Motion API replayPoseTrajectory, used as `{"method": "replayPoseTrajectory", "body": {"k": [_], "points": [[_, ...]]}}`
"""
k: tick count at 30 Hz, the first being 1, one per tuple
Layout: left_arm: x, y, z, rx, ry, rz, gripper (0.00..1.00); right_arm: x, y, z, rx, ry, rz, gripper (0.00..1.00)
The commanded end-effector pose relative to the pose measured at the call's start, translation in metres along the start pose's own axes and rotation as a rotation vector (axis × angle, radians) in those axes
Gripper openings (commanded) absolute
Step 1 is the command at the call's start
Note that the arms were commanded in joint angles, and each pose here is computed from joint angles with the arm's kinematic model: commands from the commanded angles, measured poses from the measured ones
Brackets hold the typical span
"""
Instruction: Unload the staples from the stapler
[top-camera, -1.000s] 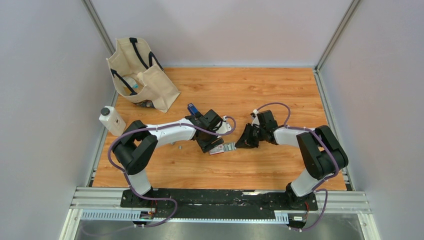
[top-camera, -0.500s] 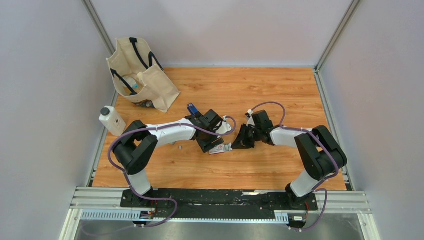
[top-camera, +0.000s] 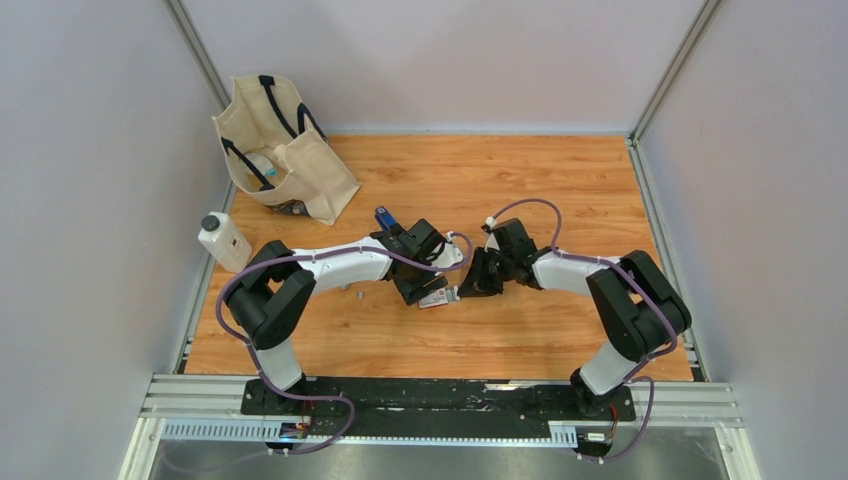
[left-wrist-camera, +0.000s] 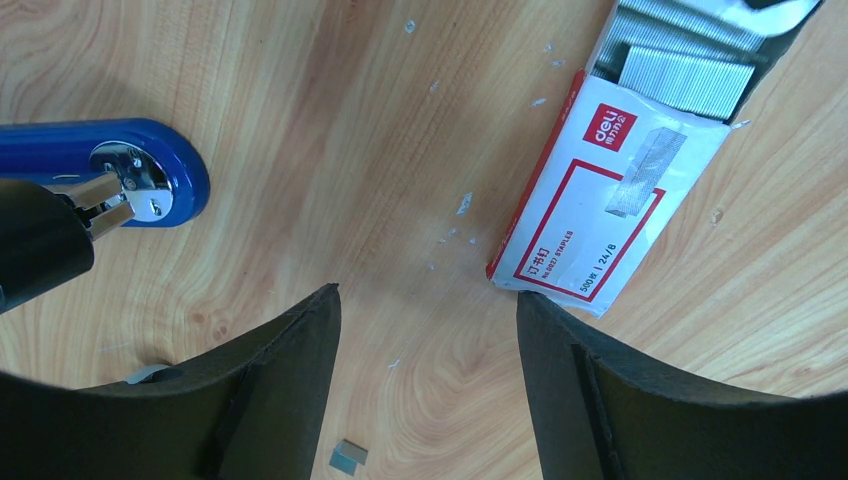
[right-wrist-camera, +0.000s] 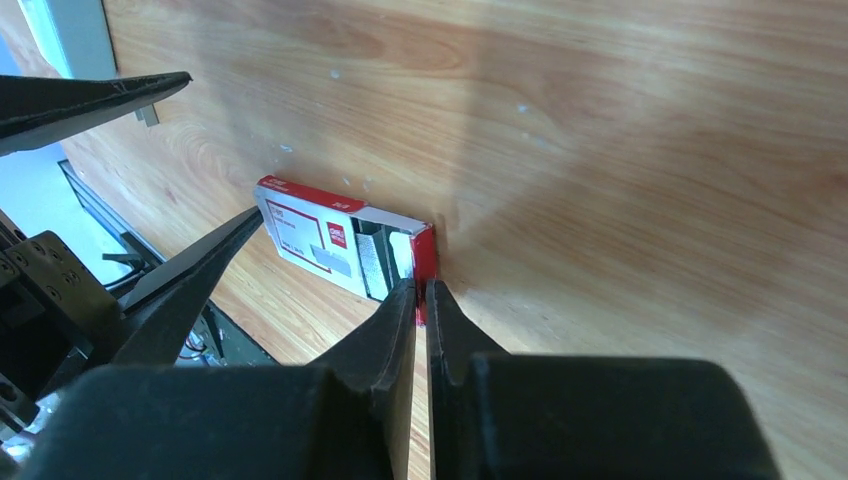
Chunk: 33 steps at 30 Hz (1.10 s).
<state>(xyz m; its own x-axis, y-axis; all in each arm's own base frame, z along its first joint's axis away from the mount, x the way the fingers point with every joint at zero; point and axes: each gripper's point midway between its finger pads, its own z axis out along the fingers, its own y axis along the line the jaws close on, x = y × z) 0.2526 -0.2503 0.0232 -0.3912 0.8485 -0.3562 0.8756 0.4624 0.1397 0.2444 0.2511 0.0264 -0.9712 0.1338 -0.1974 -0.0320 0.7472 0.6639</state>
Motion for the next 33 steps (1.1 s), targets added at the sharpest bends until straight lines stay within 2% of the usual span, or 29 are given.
{"method": "replayPoseTrajectory", "body": {"k": [1,24,29,33], "points": [[-0.007,0.0,-0.002,-0.007,-0.027,0.027,0.73,-0.008,0.012,0.006,0.008,-0.022,-0.056,0.1],[-0.008,0.002,-0.002,-0.017,-0.027,0.027,0.71,0.006,0.022,0.021,-0.094,0.01,-0.029,0.15],[-0.008,0.002,-0.002,-0.015,-0.026,0.024,0.7,0.01,0.021,0.023,-0.109,0.023,-0.022,0.23],[-0.008,0.002,-0.002,-0.015,-0.026,0.026,0.7,0.016,0.017,0.026,-0.11,0.042,-0.01,0.23]]}}
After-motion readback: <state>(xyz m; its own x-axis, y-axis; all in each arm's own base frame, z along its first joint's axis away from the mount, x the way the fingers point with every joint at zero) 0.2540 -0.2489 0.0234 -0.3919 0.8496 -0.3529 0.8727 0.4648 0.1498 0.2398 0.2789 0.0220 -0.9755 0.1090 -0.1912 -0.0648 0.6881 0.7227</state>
